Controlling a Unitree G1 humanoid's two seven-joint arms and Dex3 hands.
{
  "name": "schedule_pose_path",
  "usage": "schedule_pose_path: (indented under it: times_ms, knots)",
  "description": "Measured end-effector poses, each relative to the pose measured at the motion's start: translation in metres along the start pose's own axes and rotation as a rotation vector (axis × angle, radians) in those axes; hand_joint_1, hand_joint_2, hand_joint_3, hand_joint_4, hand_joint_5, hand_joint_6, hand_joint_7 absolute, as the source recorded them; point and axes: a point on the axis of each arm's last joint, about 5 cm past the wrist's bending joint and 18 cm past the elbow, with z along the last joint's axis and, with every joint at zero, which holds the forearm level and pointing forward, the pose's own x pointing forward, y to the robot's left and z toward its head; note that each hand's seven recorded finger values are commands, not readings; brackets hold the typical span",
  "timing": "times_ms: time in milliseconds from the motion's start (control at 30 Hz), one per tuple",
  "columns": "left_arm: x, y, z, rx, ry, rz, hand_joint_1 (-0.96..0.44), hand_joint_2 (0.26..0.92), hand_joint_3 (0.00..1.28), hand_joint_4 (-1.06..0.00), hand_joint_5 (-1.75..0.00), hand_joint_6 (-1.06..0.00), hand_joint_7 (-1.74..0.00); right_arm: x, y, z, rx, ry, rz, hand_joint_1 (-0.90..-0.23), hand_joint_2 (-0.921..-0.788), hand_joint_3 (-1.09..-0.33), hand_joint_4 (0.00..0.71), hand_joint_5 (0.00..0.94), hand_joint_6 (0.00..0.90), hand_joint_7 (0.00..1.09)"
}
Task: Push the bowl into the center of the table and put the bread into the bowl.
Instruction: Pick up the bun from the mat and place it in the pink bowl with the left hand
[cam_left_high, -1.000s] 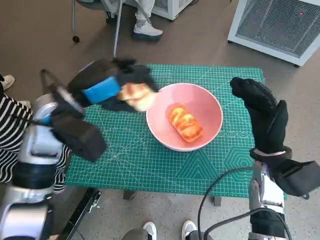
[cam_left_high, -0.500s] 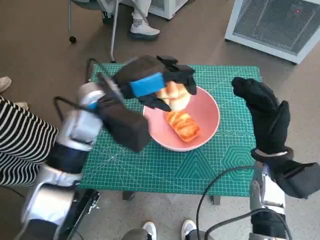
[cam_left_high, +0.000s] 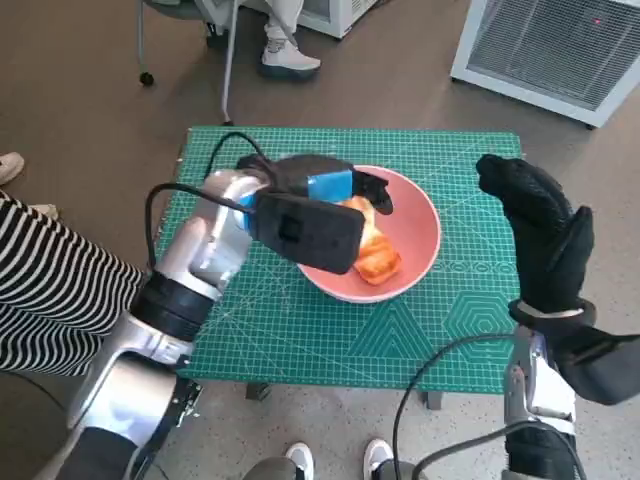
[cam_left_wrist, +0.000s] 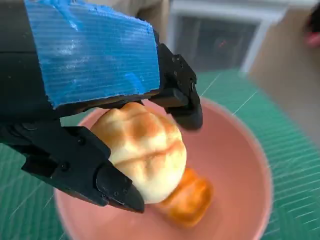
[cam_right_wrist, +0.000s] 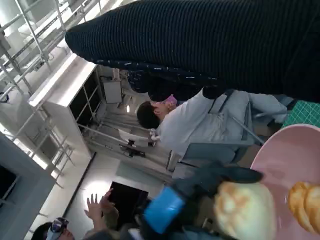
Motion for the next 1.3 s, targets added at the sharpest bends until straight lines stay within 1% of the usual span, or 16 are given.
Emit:
schedule_pose_path:
  times_ms: [133, 300, 567, 733, 967, 1033, 1133, 1233, 1300]
  knots:
    - [-0.001, -0.001, 0.001, 0.036, -0.054, 0.033, -0.06, 0.723, 0.04, -0.14, 0.00, -0.26, -0.02, -0.0009, 0.000, 0.000, -0.010, 0.005, 0.000, -0.809, -0.921, -0.719, 0.208, 0.006, 0.052, 0.60]
    - [-0.001, -0.004, 0.000, 0.043, -0.105, 0.047, -0.10, 0.710, 0.02, -0.11, 0.00, -0.25, -0.01, -0.0008, 0.001, 0.000, -0.016, 0.007, -0.001, -0.808, -0.921, -0.719, 0.208, 0.005, 0.053, 0.60]
    - [-0.004, -0.007, -0.005, 0.033, -0.091, 0.030, -0.13, 0.704, 0.02, -0.09, 0.00, -0.23, 0.00, -0.0007, 0.001, -0.001, -0.014, 0.008, -0.002, -0.807, -0.921, -0.719, 0.209, 0.005, 0.055, 0.60]
    - [-0.011, -0.001, -0.007, 0.027, -0.075, 0.029, -0.13, 0.703, 0.01, -0.07, 0.00, -0.21, 0.00, -0.0004, 0.001, -0.001, -0.013, 0.010, -0.002, -0.808, -0.921, -0.718, 0.210, 0.005, 0.056, 0.59]
    - [-0.031, 0.017, -0.012, -0.064, -0.122, 0.087, -0.16, 0.706, 0.01, -0.03, 0.00, -0.19, 0.00, 0.0022, 0.001, 0.000, -0.011, 0.013, 0.001, -0.808, -0.921, -0.716, 0.212, 0.005, 0.060, 0.59]
    - [-0.037, 0.021, -0.015, -0.117, -0.151, 0.116, -0.18, 0.712, 0.01, -0.03, 0.00, -0.19, 0.00, 0.0039, 0.001, 0.002, -0.012, 0.007, 0.004, -0.808, -0.921, -0.720, 0.213, 0.005, 0.061, 0.59]
    - [-0.046, 0.023, -0.020, -0.197, -0.210, 0.171, -0.23, 0.740, 0.02, -0.03, 0.00, -0.19, 0.00, 0.0076, 0.000, 0.005, -0.017, -0.006, 0.009, -0.806, -0.921, -0.727, 0.214, 0.005, 0.061, 0.59]
    - [-0.054, 0.022, -0.027, -0.279, -0.296, 0.252, -0.30, 0.781, 0.04, -0.07, -0.01, -0.20, -0.01, 0.0123, -0.002, 0.010, -0.028, -0.024, 0.012, -0.805, -0.921, -0.733, 0.215, 0.006, 0.063, 0.58]
    - [-0.058, 0.017, -0.033, -0.352, -0.375, 0.328, -0.36, 0.825, 0.04, -0.11, -0.02, -0.23, -0.02, 0.0148, -0.004, 0.013, -0.038, -0.036, 0.009, -0.804, -0.921, -0.736, 0.216, 0.006, 0.064, 0.58]
